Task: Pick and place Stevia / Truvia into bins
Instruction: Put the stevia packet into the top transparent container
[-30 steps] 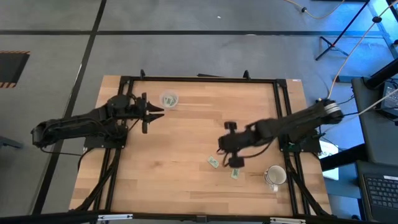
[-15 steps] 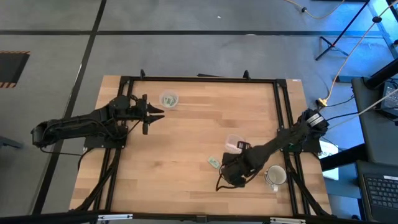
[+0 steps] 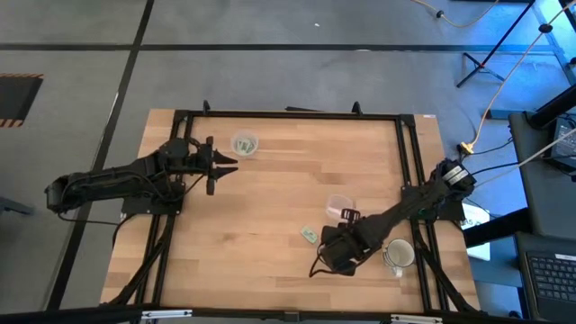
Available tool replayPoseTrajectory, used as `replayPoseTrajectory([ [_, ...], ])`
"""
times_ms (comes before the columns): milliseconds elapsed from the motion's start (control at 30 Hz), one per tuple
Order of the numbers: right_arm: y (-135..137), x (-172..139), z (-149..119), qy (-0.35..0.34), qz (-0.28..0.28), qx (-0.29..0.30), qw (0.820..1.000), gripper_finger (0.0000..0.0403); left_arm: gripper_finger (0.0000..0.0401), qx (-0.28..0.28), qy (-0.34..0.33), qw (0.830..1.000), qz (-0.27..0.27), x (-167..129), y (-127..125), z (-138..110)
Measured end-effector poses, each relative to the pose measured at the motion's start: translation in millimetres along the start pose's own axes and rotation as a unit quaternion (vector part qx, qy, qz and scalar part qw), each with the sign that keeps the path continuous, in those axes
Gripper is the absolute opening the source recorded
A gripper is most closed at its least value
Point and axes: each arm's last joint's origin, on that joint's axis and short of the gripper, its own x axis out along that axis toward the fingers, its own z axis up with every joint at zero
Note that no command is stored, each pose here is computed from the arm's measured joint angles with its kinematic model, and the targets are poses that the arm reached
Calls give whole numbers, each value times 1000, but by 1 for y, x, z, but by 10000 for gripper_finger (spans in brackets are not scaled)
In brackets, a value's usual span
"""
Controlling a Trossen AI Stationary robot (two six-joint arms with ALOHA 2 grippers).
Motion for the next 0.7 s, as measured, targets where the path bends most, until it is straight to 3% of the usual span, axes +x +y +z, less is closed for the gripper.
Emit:
replayPoseTrajectory([
  [333,8,2,-7,3,17,-84,996,159,102,-4,1,1000,0,0,0,0],
  [700,12,8,-4,-4,25,-91,995,159,102,-5,2,1000,-1,0,0,0],
])
